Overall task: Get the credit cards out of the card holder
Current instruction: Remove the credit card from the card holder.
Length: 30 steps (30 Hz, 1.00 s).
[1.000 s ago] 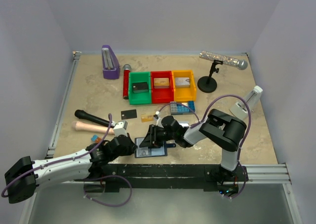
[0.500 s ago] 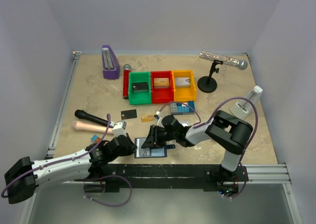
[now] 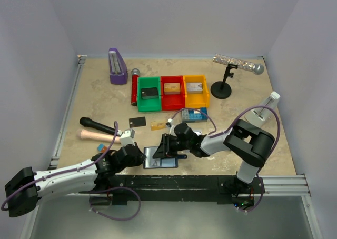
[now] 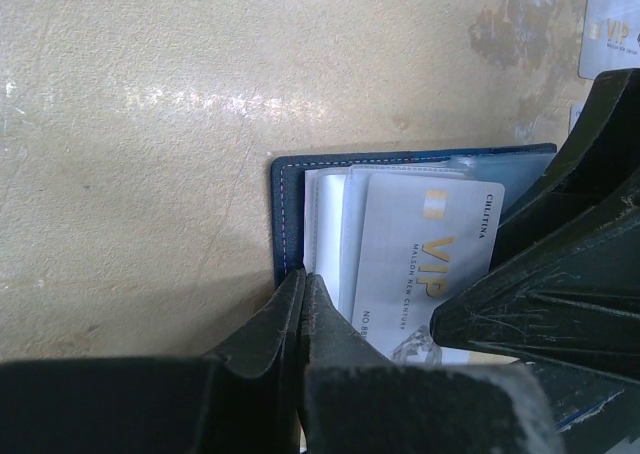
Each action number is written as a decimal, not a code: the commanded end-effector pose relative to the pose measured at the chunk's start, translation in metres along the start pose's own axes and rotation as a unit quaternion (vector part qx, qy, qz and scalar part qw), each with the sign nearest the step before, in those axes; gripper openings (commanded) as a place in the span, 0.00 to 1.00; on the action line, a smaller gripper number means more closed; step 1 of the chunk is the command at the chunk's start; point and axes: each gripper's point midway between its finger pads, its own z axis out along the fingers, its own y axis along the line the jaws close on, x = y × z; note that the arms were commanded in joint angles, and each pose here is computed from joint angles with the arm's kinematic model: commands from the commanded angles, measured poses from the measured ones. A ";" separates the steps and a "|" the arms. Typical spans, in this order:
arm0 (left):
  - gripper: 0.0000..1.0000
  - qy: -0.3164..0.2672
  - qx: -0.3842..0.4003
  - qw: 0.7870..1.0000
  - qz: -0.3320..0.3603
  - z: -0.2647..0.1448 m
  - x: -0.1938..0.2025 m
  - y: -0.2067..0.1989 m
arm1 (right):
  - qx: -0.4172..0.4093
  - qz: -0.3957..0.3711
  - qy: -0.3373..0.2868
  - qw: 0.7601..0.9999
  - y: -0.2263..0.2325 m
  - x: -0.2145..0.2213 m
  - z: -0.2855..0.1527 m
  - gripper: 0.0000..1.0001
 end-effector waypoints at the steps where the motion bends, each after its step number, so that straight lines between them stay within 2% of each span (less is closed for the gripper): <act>1: 0.00 0.011 -0.057 0.998 0.018 0.001 0.010 0.032 | -0.014 -0.018 -0.014 1.000 0.011 -0.003 -0.006 0.33; 30: 0.00 0.010 -0.065 0.998 0.020 0.002 0.010 0.034 | -0.009 -0.021 -0.030 0.999 0.007 -0.003 -0.019 0.28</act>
